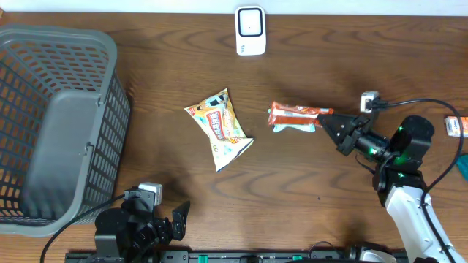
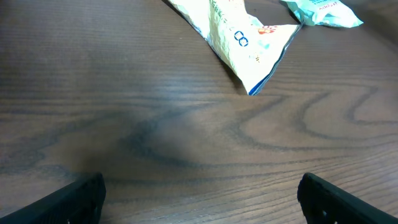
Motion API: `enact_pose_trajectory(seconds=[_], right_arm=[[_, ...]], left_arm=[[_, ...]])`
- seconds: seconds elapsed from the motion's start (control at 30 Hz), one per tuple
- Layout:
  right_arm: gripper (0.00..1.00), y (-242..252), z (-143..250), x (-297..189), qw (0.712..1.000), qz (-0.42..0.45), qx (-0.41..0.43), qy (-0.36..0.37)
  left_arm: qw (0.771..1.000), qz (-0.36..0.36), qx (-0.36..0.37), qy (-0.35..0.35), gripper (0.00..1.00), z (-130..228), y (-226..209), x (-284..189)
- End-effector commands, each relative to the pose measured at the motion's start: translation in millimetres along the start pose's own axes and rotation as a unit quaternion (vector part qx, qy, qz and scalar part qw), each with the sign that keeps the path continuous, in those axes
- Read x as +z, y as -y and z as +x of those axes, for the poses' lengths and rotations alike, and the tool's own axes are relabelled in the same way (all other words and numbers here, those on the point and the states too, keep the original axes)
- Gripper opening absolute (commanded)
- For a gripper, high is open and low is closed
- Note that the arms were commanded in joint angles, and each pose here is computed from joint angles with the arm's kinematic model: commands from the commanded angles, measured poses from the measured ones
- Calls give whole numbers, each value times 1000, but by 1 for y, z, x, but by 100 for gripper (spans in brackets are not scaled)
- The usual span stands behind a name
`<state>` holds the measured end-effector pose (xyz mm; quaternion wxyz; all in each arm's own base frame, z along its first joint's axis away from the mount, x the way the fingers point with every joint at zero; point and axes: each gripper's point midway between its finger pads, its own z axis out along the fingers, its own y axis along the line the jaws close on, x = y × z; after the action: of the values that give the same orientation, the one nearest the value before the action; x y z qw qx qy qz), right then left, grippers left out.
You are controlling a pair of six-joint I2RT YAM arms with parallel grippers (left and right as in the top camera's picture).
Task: Scan the item barcode
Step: 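Grasp the red snack bar and lift it with the right gripper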
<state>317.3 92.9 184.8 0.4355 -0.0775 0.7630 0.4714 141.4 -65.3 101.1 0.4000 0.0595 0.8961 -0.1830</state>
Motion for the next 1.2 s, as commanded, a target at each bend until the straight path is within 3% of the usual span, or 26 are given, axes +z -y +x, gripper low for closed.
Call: enact_pose_trajectory(seconds=[0.0,0.1,0.27,0.33,0.47,0.57,0.7,0.83,1.0,1.17], right_arm=[[1,-18,14,6,997,-41,-50,-31],[1,-5,28,14,998,5,-34,-50],[1,66,49,7,969,238,-9,-67],[1,73,51,6,960,272,-17,-70],[1,47,49,25,972,218,-51,-72],[1,50,37,27,967,241,-65,-47],[1,-26,35,39,993,58,-84,-63],[1,-21,22,34,986,93,-131,-41],[1,-52,25,34,983,11,-179,-48],[1,-66,11,30,975,0,-222,-21]], left_arm=[[1000,5,-1,-6,99,3,2,0],[1000,5,-1,-6,99,3,2,0],[1000,5,-1,-6,99,3,2,0],[1000,5,-1,-6,99,3,2,0],[1000,5,-1,-6,99,3,2,0],[1000,5,-1,-6,99,3,2,0],[1000,5,-1,-6,99,3,2,0],[1000,5,-1,-6,99,3,2,0],[1000,5,-1,-6,99,3,2,0],[1000,5,-1,-6,99,3,2,0]])
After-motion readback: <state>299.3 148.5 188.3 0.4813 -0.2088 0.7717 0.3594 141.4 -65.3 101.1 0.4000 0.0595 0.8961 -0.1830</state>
